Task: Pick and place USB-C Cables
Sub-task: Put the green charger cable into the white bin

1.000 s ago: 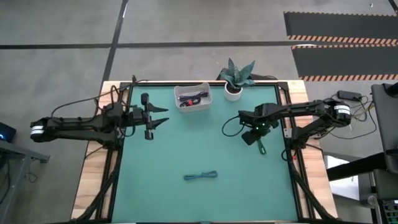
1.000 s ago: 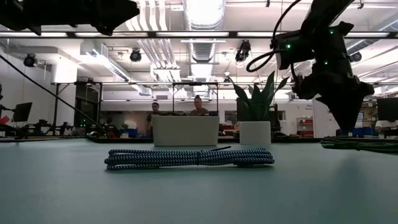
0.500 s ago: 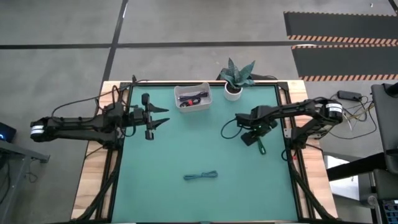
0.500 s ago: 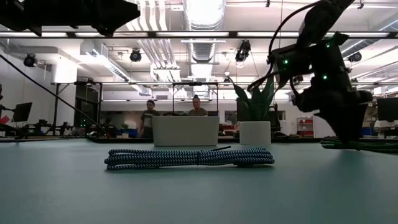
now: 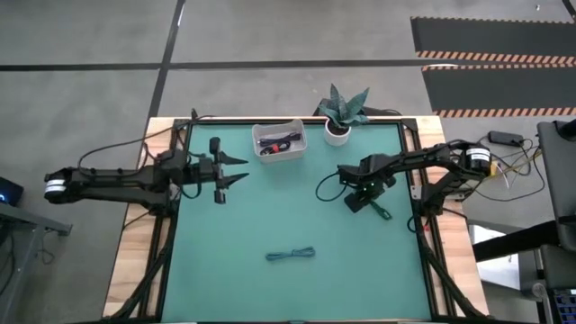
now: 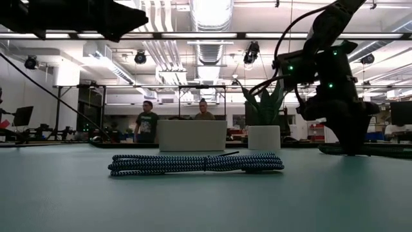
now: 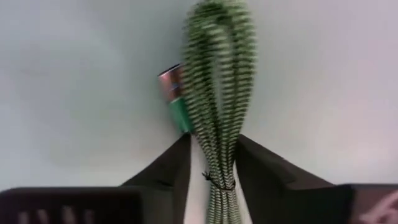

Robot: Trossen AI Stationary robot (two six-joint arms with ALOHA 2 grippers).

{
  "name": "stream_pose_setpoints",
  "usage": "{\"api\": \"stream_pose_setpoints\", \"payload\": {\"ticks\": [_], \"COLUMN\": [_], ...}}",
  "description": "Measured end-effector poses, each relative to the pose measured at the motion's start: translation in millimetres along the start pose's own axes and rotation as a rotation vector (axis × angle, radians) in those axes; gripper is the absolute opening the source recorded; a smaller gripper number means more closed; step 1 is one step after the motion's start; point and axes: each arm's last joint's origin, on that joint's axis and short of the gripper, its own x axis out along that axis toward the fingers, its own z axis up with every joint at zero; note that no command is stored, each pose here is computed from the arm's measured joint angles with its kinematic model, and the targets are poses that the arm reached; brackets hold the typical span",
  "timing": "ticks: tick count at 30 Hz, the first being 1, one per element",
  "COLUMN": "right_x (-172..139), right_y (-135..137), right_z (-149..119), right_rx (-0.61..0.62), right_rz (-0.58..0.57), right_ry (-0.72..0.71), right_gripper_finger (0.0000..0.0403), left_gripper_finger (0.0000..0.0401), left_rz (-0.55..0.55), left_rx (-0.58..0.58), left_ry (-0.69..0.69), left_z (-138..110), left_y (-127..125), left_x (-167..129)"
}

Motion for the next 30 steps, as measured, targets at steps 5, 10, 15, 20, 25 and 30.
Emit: {"api": "stream_pose_setpoints", "payload": {"ticks": [5,10,15,20,25,30], "right_x": [-2,-9,-30,-57,-80,-95], "right_y": [0,-2,-3,-4,1,11], "right_z": [-1,-2,-5,-10,-6,4], "right_rx": [-0.008,-0.052,-0.096,-0.147,-0.254,-0.398], "right_rz": [0.009,0.01,0.088,0.22,0.377,0.472], "right_ry": [-0.011,-0.053,-0.125,-0.264,-0.543,-0.846], "right_gripper_finger": [0.0043,0.0018,0.002,0.002,0.002,0.002], "left_gripper_finger": [0.0143,0.0143,0.0143,0.0143,0.0143,0.0143], "left_rz": [-0.022,-0.038,-0.038,-0.036,-0.018,-0.018], "left_rx": [0.043,0.093,0.092,0.093,0.093,0.092], "left_ry": [0.088,0.135,0.137,0.136,0.126,0.127], "left_z": [-19,-34,-35,-35,-32,-32], "left_y": [-4,-7,-7,-7,-6,-6], "left_x": [8,15,19,19,18,18]}}
